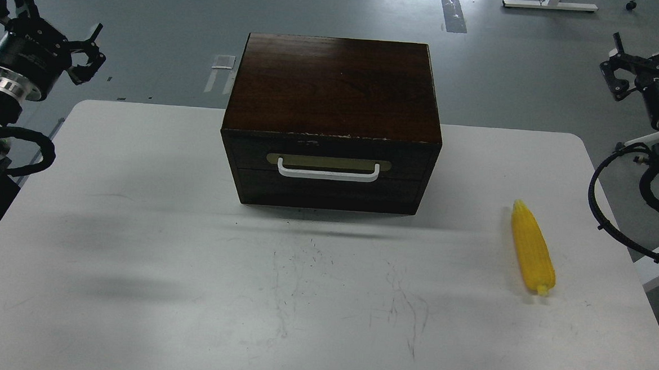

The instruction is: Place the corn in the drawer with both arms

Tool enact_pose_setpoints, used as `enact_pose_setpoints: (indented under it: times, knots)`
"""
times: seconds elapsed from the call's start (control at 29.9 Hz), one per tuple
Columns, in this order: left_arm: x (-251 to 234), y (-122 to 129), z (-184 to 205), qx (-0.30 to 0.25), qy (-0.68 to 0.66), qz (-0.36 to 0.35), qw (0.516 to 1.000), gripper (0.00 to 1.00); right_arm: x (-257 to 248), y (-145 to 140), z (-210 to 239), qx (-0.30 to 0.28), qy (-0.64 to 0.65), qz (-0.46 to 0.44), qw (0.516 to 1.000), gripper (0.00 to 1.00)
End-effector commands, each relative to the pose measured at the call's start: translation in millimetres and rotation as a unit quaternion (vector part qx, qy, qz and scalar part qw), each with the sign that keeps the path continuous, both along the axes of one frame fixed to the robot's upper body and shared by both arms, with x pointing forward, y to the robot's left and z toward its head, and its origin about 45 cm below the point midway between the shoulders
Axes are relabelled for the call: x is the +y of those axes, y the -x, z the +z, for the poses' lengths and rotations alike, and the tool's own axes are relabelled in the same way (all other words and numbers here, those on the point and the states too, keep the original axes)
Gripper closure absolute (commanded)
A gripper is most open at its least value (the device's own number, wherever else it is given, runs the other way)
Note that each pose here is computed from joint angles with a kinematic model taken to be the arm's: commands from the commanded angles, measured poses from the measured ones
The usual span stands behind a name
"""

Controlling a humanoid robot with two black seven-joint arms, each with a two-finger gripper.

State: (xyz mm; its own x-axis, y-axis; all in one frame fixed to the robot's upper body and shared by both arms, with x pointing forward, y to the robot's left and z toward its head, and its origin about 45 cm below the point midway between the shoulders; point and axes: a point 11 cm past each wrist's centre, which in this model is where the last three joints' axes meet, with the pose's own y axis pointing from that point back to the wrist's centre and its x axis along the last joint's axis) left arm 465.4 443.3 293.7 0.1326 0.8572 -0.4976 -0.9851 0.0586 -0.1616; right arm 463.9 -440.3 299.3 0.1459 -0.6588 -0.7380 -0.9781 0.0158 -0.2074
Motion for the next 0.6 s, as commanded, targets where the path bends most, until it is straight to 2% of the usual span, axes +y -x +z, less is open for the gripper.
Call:
enact_pose_setpoints:
  times: [0.0, 0.57]
  knots:
    - [1.2, 0.6, -0.4, 0.000, -0.001, 0.001, 1.000, 0.02, 1.0, 0.2, -1.7, 0.002, 0.000, 0.002, 1.000, 0.00]
    - [11.9, 2.5, 2.5, -0.002, -0.013, 0.014, 1.000, 0.02, 5.0, -1.1, -2.3, 0.003, 0.001, 0.007, 1.000, 0.00]
